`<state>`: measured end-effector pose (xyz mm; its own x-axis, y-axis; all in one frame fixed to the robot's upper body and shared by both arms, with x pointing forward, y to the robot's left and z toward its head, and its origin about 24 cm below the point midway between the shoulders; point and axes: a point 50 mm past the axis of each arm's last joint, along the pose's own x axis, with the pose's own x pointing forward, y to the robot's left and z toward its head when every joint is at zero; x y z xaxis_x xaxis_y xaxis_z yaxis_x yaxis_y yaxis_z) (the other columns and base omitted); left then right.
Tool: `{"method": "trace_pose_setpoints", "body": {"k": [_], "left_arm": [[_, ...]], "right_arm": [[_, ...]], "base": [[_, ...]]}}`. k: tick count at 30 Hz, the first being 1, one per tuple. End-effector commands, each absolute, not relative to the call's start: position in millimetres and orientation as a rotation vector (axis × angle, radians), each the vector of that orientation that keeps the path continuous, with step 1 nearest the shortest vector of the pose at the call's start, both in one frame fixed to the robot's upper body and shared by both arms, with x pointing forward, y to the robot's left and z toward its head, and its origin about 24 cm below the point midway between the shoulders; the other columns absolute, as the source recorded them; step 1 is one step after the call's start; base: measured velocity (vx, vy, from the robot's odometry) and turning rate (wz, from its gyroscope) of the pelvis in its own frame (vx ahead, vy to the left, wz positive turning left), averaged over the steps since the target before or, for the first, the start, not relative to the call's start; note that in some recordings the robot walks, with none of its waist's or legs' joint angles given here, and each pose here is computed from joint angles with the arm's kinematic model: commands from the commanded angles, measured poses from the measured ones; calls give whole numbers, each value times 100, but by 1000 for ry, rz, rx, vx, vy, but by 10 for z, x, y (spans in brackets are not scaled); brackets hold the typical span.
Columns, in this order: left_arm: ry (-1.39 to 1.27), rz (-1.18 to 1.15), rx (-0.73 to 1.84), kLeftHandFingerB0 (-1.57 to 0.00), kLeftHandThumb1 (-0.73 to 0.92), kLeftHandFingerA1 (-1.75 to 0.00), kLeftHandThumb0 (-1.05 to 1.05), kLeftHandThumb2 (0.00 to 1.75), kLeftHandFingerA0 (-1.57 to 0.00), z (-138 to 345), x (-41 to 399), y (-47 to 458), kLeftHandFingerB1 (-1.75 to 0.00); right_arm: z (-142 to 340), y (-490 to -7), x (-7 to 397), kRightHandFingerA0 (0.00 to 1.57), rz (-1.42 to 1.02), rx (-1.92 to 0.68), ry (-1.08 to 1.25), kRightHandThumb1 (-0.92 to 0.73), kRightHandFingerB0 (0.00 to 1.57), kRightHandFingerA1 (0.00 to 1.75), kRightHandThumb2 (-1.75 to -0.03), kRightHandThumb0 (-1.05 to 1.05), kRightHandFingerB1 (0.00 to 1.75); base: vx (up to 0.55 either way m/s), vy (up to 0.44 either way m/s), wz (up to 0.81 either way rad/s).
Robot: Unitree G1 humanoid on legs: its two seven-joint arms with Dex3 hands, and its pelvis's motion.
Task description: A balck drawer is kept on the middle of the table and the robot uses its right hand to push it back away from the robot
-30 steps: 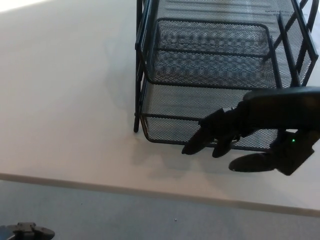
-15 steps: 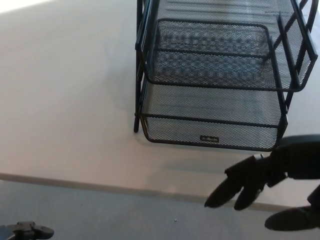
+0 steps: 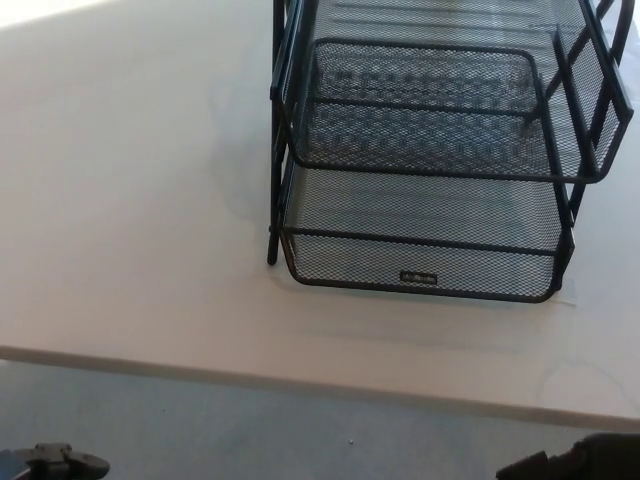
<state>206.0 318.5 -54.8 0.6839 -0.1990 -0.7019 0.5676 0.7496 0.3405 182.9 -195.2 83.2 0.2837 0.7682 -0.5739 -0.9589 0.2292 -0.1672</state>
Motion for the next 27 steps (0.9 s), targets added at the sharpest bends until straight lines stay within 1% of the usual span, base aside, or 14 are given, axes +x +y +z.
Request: {"method": "trace_pose_setpoints", "body": {"k": [1, 2, 3, 4, 5, 6, 7, 12, 13, 19, 20, 24, 25, 27], "left_arm": [[690, -448, 607, -22, 67, -51, -72, 104, -37, -509, 2040, 3259, -43], [690, -449, 605, -22, 67, -51, -72, 104, -37, -507, 2041, 3259, -43], [689, -449, 604, -39, 81, -35, -73, 65, -45, -505, 2041, 3260, -34], [687, -448, 602, -39, 81, -35, -73, 65, -45, -502, 2040, 3261, -34], [686, -448, 604, -37, 76, -37, -76, 68, -43, -505, 2036, 3260, -34], [686, -448, 604, -37, 76, -37, -76, 68, -43, -506, 2035, 3260, -34], [685, -449, 605, -40, 81, -35, -73, 65, -45, -506, 2034, 3260, -34], [694, -447, 611, -41, 81, -35, -73, 65, -45, -525, 2014, 3259, -34], [697, -445, 607, -40, 80, -35, -73, 65, -45, -526, 2014, 3261, -34], [707, -453, 611, -39, 81, -35, -73, 65, -44, -535, 2007, 3259, -34], [705, -456, 609, -36, 75, -37, -76, 68, -43, -530, 2010, 3258, -35], [705, -463, 621, -37, 75, -37, -76, 68, -43, -526, 2012, 3259, -35], [705, -463, 621, -39, 82, -35, -73, 65, -44, -526, 2013, 3259, -34], [708, -459, 614, -39, 81, -36, -72, 65, -45, -529, 2010, 3259, -34]], "right_arm": [[256, -2176, 1594, 44, 1035, -533, 506, -92, 32, 37, -68, -71, 33], [215, -2194, 1579, 44, 1021, -530, 514, -92, 32, 37, -68, -71, 33], [161, -2214, 1571, 45, 997, -525, 528, -91, 33, 38, -68, -68, 34], [90, -2239, 1559, 45, 969, -521, 543, -91, 33, 38, -68, -68, 34], [2, -2270, 1551, 46, 939, -522, 566, -91, 33, 38, -67, -68, 34], [-34, -2282, 1548, 46, 929, -524, 572, -91, 33, 38, -67, -68, 34], [-60, -2291, 1549, 47, 918, -529, 571, -91, 34, 39, -67, -66, 34], [-307, -2385, 1594, 51, 797, -540, 609, -88, 38, 40, -67, -65, 35], [-357, -2403, 1611, 48, 760, -549, 617, -69, 26, 58, -107, -57, 47], [-529, -2420, 1701, 52, 636, -627, 642, -69, 26, 58, -106, -60, 46], [-553, -2417, 1717, 50, 631, -613, 646, -68, 26, 59, -105, -56, 47], [-608, -2437, 1768, 51, 614, -604, 653, -68, 28, 59, -105, -57, 48], [-617, -2438, 1780, 51, 609, -601, 653, -68, 28, 59, -105, -57, 47], [-635, -2435, 1792, 54, 601, -591, 655, -65, 30, 61, -105, -51, 50]], "base": [[0, 0, 0], [0, 0, 0], [0, 0, 0], [0, 0, 0], [0, 0, 0], [0, 0, 0], [0, 0, 0], [0, 0, 0], [0, 0, 0], [0, 0, 0], [0, 0, 0], [0, 0, 0], [0, 0, 0], [0, 0, 0]]}}
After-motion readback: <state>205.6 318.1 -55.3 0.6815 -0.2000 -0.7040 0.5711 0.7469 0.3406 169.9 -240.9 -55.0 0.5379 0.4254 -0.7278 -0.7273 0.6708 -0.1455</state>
